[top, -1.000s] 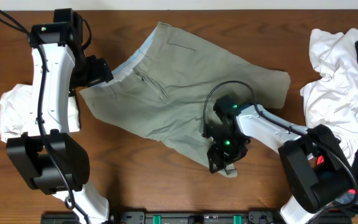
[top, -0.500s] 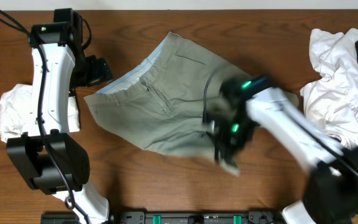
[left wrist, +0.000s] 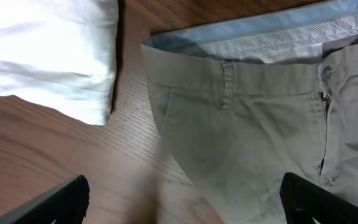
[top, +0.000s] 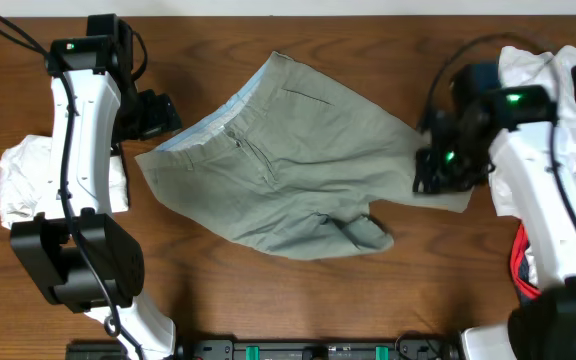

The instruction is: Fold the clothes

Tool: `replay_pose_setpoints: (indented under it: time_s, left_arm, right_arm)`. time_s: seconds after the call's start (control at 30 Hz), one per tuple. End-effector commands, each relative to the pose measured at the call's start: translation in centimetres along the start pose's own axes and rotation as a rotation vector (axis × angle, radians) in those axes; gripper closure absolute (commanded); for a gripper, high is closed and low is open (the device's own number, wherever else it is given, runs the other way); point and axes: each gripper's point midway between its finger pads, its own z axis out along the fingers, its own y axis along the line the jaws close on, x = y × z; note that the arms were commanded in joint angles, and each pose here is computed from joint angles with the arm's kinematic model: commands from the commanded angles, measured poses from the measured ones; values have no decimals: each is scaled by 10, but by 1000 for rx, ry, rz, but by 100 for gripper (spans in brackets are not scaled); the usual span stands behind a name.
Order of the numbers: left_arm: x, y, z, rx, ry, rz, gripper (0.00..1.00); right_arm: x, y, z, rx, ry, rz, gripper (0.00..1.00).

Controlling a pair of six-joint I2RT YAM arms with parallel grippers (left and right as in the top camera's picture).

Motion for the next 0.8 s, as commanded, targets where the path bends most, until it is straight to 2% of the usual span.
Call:
replay_pose_setpoints:
  time_s: [0.0,0.17,0.27,0.43,0.57,0.67,0.77]
  left_arm:
    - [1,2,3,-8,12,13,2]
    - [1,2,3,-8,11,13,2]
    - [1,2,3,-8,11,13,2]
    - [1,2,3,-8,11,13,2]
    - [1,2,3,-8,11,14,2]
    - [1,2,3,-8,10,13,2]
    - [1,2,3,-8,11,13,2]
  right_arm:
    - [26,12,23,-48,106,-86,70]
    - [38,8,63,-53,148,-53,62]
    - [44,11,83,-86,154,-24,62]
    - [56,40,109,-229,165,-128,62]
    - [64,52,121,-218,181,-194,64]
    - [55,61,129,-205,138,-225,64]
    - [35,65,139,-169,48,-250,60]
